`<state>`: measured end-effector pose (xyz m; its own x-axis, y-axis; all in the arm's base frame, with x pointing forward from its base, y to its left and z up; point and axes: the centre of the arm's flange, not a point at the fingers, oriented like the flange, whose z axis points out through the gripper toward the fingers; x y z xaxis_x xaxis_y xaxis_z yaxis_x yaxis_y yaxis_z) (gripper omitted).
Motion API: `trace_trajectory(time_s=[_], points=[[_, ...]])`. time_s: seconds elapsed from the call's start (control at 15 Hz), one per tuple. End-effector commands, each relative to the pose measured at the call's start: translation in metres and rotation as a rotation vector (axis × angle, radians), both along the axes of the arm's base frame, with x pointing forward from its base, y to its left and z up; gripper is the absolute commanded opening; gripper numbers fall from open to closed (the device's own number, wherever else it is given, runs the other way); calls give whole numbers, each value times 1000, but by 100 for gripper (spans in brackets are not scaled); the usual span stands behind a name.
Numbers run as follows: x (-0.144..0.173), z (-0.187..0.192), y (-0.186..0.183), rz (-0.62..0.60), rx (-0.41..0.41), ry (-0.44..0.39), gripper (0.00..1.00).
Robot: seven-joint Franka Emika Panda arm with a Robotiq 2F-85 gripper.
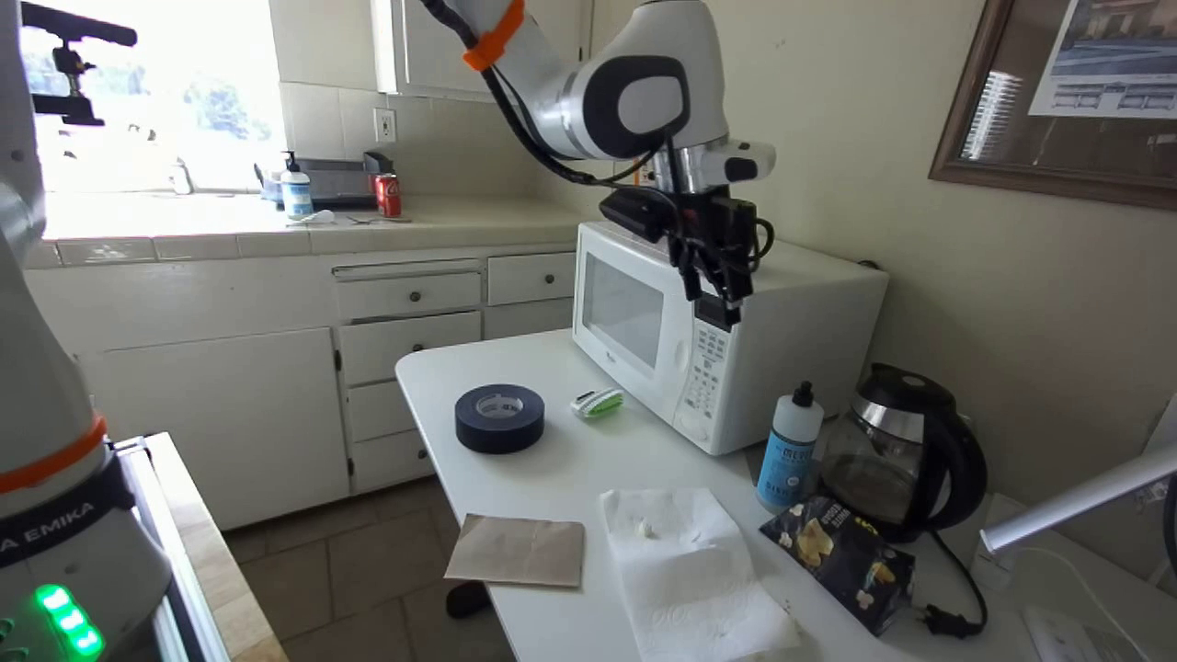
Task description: Pick up the bottle with a blue label and put it on the white microwave
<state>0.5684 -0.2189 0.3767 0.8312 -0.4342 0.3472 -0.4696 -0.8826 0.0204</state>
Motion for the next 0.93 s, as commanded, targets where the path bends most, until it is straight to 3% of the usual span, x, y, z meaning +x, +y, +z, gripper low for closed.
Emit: trace_trajectory(time_s=[0.0, 0.07, 0.13, 0.53, 0.87], points=[[40, -21, -57, -108, 1, 0, 100], [40, -31, -67, -124, -14, -2, 100], [17, -13, -48, -81, -18, -4, 100], [30, -32, -63, -103, -28, 9, 100], [52, -79, -74, -98, -28, -21, 100]])
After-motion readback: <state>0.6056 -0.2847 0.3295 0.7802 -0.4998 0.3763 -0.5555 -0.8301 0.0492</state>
